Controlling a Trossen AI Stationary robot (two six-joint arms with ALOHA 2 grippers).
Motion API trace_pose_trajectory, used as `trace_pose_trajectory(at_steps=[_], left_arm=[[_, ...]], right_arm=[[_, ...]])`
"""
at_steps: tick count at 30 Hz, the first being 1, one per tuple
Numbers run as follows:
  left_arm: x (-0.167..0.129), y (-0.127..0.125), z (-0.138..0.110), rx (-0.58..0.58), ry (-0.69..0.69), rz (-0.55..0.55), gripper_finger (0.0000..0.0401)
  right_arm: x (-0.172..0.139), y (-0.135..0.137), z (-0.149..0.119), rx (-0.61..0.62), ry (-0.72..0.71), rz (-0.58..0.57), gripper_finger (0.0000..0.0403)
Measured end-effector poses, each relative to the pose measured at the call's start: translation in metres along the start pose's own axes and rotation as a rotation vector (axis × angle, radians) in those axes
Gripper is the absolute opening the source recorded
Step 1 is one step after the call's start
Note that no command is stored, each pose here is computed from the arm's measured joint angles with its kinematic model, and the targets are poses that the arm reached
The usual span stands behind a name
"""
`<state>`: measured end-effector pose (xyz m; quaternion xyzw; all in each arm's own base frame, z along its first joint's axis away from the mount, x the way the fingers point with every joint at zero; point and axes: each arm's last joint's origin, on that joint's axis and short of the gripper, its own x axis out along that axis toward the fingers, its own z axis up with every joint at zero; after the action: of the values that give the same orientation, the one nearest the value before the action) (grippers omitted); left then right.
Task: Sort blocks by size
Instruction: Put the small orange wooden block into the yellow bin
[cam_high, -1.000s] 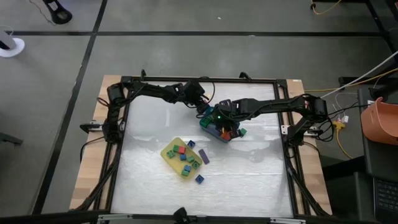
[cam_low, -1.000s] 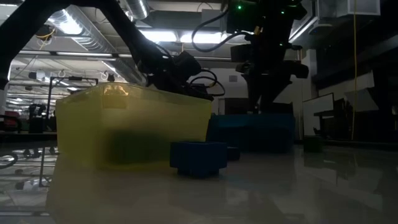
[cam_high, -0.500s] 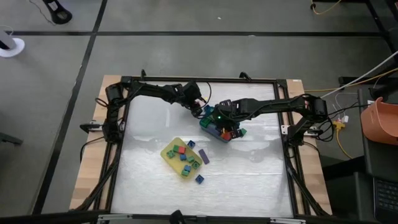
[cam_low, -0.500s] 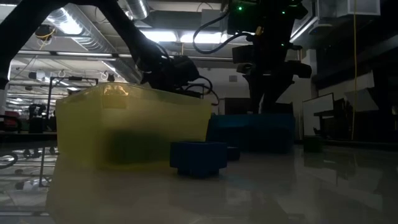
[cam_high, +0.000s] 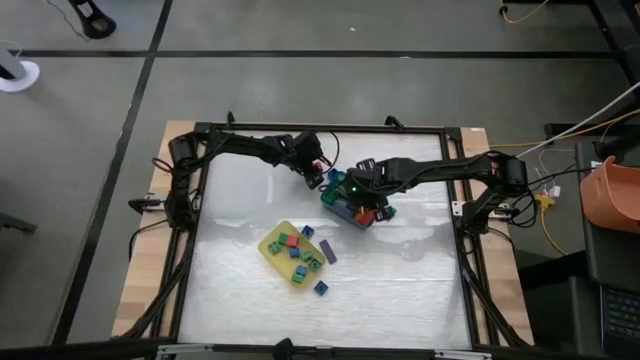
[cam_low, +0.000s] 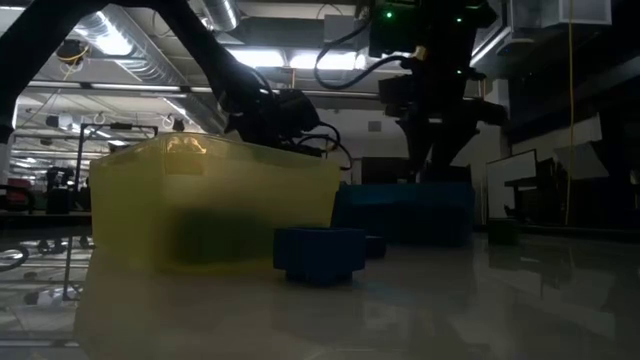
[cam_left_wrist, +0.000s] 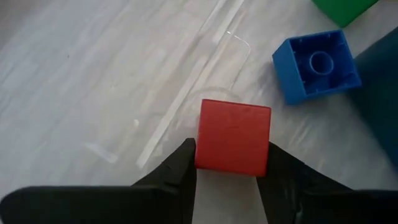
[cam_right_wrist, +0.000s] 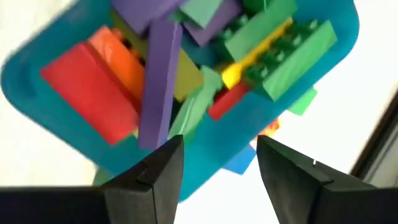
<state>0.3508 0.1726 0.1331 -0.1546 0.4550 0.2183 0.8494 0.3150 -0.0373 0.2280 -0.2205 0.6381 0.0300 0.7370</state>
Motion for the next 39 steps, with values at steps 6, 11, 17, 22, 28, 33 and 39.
trace_pose_trajectory(at_steps=[6,11,17,22,28,33,39], left_arm=[[-0.026,-0.004,0.011,0.005,-0.069,-0.02,0.0114],[-0.069,-0.011,0.02,0.017,-0.12,-0.041,0.0114],[-0.125,-0.049,0.004,0.105,-0.026,-0.196,0.0114],[-0.153,-0.103,-0.024,0.213,0.082,-0.309,0.0117],[-0.159,-0.171,-0.062,0.352,0.166,-0.405,0.0123],[-0.16,-0.203,-0.087,0.379,0.155,-0.307,0.0132],[-0.153,-0.218,-0.102,0.289,0.175,-0.237,0.0173]], right_arm=[[-0.008,0.002,-0.008,-0.005,0.036,0.014,0.0202],[-0.021,0.003,-0.016,0.046,0.043,0.023,0.0202],[-0.043,0.008,-0.033,0.222,0.061,0.059,0.0202],[-0.05,0.014,-0.042,0.487,0.107,0.167,0.0202],[-0.036,0.024,-0.051,0.669,0.202,0.217,0.0202],[-0.02,0.033,-0.06,0.742,0.283,0.214,0.0202],[-0.003,0.04,-0.066,0.802,0.294,0.207,0.0202]])
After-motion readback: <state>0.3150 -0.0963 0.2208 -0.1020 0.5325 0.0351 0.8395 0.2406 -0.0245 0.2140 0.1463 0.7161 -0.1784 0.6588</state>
